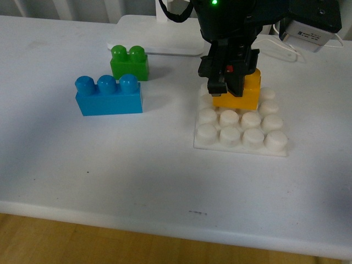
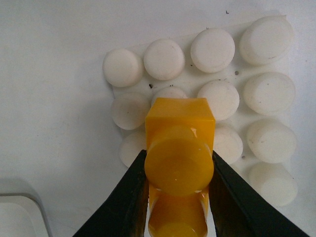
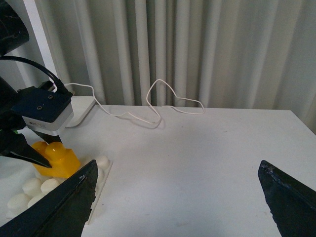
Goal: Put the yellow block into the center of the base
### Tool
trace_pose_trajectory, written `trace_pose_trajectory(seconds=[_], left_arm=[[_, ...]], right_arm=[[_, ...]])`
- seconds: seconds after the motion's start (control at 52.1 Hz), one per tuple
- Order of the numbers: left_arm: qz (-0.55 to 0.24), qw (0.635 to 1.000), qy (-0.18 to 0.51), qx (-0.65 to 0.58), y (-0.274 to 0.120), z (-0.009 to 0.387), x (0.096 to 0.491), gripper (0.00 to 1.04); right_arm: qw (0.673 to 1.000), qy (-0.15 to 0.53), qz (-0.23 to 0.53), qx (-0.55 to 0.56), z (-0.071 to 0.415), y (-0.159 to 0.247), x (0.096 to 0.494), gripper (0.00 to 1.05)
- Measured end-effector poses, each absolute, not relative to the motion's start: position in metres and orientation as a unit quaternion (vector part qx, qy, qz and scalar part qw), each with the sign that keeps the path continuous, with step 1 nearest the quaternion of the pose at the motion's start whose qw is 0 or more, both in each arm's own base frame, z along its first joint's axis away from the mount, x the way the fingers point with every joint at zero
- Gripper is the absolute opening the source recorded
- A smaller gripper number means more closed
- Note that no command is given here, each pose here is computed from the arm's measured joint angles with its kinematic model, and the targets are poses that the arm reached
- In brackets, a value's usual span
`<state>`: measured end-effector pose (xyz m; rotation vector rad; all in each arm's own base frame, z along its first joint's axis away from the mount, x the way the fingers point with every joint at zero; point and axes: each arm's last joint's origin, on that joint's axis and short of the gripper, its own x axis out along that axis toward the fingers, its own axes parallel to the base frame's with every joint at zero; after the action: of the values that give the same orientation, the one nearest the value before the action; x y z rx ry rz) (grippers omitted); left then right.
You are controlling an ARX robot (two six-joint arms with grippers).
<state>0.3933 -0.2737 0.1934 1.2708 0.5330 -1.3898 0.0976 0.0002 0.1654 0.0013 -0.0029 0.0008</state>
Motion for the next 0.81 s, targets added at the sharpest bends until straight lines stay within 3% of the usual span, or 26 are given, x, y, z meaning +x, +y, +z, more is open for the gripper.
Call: trace_pose_trajectory(seconds=[0.806], left_arm=[[-0.569, 0.555, 0.233, 0.560, -0.283, 0.174, 0.402, 0.30]], right_arm=[[1.000, -0.001, 0.000, 0.001, 0.165, 0.000, 0.098, 0.95]])
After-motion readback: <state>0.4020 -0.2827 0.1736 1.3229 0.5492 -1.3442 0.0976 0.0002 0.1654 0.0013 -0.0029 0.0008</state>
